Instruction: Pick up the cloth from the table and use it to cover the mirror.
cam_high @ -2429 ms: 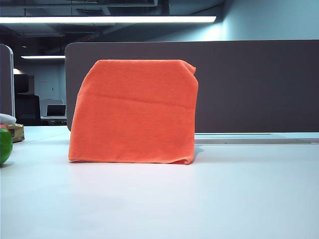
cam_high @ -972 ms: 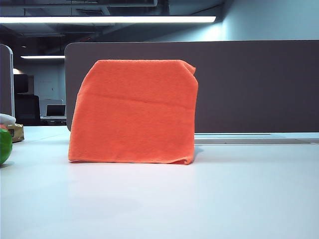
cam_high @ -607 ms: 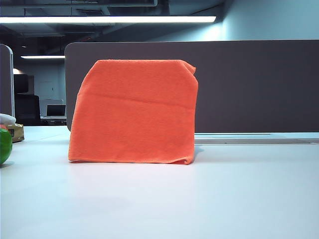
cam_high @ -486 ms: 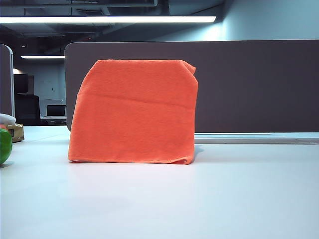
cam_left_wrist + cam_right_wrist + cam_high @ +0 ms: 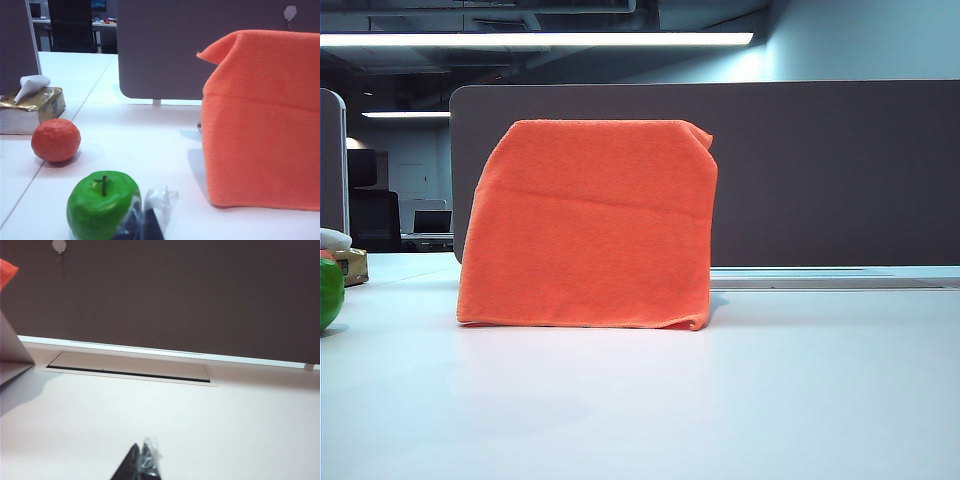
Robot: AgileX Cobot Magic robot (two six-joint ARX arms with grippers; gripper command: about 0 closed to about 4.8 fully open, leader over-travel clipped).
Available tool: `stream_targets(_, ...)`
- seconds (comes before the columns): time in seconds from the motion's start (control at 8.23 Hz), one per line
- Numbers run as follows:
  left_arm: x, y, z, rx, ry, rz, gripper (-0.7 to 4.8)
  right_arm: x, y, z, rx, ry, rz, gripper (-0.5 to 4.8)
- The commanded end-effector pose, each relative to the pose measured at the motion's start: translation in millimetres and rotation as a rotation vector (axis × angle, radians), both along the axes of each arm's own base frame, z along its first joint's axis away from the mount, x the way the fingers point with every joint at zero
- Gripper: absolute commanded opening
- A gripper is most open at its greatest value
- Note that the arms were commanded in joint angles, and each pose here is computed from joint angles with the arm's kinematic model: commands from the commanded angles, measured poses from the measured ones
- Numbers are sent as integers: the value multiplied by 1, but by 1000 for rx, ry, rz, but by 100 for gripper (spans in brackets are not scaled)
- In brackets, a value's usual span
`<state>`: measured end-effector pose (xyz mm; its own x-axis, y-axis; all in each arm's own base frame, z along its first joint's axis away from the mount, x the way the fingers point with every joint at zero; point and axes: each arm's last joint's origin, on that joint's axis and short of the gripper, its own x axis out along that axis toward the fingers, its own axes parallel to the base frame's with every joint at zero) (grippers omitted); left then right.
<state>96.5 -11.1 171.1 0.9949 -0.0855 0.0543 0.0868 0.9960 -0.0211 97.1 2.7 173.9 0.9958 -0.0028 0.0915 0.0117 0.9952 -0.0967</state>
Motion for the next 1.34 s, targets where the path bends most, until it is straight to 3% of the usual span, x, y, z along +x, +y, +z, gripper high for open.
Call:
stream_targets(0.12,0,0,2,24,-16,9,-6,0,1,2,4,-20,24,-5)
stream_targets(0.61,1,9,2,60,-17,42,-6,0,1,2,25,-20,26,-5)
stream_targets(0.73,0,14,-1,-11,17,-13,-6,0,1,1,42,-10,27,-5)
stream_targets(1.34,0,7,-2,-14,34,-57,-6,0,1,-1,46,6,27,-5)
